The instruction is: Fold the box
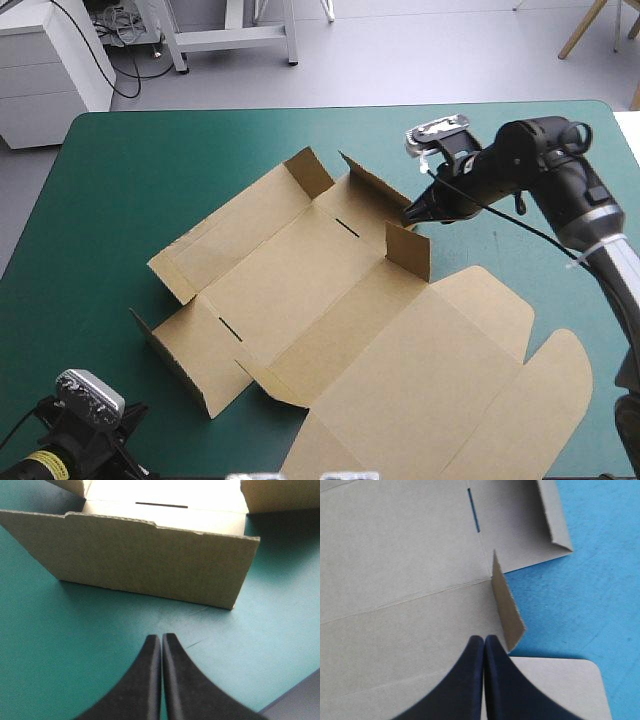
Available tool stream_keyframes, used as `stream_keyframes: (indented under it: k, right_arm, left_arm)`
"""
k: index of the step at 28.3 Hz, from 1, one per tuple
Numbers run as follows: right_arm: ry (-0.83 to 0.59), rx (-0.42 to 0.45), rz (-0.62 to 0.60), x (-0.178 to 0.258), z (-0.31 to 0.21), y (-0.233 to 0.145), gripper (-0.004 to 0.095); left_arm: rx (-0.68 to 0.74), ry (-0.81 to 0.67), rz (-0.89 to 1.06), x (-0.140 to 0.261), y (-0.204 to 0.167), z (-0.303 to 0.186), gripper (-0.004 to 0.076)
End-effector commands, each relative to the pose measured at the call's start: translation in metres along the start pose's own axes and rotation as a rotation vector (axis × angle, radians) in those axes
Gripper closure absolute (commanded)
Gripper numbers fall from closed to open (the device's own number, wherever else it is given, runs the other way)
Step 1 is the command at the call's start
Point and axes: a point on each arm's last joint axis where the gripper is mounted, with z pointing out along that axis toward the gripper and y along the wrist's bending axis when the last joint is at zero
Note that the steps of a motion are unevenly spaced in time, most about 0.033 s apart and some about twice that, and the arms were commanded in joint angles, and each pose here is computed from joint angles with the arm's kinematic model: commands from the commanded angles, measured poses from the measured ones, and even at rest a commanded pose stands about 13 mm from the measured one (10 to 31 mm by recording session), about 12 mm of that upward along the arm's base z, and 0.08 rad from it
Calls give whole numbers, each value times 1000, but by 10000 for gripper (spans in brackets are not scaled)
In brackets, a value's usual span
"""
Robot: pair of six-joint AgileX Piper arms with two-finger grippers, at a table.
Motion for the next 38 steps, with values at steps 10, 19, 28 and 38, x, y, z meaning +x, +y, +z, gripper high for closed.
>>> stream_keyframes:
  k: [10, 19, 28, 38]
  right_arm:
    - [-30, 74, 16, 36, -31, -6, 927]
    - [-29, 72, -40, 36, -31, -6, 862]
    - [-28, 75, -45, 36, -31, -6, 348]
    - [-80, 83, -55, 31, -31, -7, 362]
  left_arm:
    - [-9, -62, -13, -10, 1, -4, 734]
    - [-9, -62, -13, -10, 1, -4, 734]
    - [-9, -62, -13, -10, 1, -4, 734]
    - [-9, -62, -13, -10, 1, -4, 734]
